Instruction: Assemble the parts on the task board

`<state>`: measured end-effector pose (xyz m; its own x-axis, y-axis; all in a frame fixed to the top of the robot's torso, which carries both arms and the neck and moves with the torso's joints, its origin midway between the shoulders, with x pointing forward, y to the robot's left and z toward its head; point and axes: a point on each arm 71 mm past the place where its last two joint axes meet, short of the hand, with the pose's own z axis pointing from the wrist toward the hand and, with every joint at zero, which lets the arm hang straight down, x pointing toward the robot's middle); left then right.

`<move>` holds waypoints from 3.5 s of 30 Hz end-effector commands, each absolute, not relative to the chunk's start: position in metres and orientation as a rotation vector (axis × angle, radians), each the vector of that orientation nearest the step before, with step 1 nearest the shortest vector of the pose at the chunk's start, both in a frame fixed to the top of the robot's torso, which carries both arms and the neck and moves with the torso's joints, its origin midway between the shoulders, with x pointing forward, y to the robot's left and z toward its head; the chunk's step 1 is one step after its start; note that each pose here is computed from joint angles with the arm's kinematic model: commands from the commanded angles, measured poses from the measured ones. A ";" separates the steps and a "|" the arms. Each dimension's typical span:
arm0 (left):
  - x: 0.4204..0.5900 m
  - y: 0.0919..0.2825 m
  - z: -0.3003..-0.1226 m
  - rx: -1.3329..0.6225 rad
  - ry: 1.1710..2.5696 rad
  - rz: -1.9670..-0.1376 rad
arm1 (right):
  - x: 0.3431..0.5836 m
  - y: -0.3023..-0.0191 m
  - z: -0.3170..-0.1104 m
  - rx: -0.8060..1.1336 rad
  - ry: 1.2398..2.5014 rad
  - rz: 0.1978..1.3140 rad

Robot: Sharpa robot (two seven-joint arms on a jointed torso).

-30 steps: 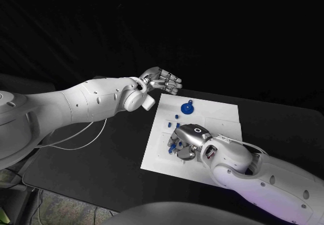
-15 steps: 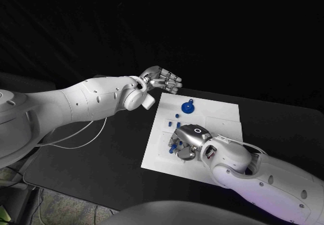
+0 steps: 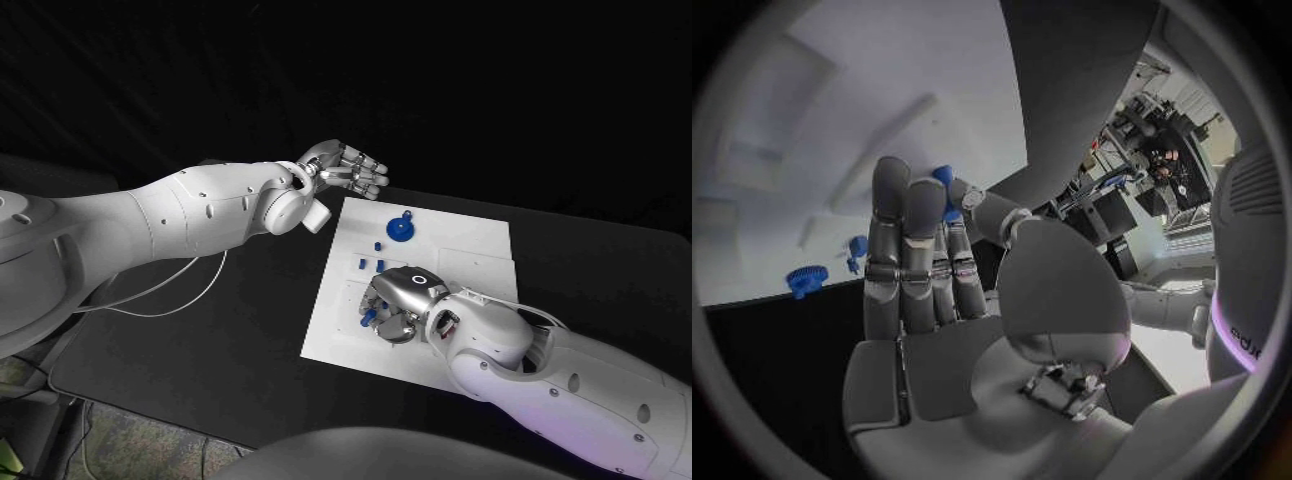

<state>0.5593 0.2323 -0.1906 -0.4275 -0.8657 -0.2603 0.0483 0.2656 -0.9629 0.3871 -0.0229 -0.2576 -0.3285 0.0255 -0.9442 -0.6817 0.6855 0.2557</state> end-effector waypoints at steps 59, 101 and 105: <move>0.558 0.232 -0.192 -0.770 1.681 -1.318 | 0.381 -0.031 -0.249 -0.311 1.666 0.899; 0.554 0.254 -0.199 -0.773 1.652 -1.285 | 0.419 -0.236 -0.239 0.371 2.330 0.539; 0.553 0.255 -0.199 -0.778 1.653 -1.280 | 0.416 -0.236 -0.244 0.372 2.382 0.469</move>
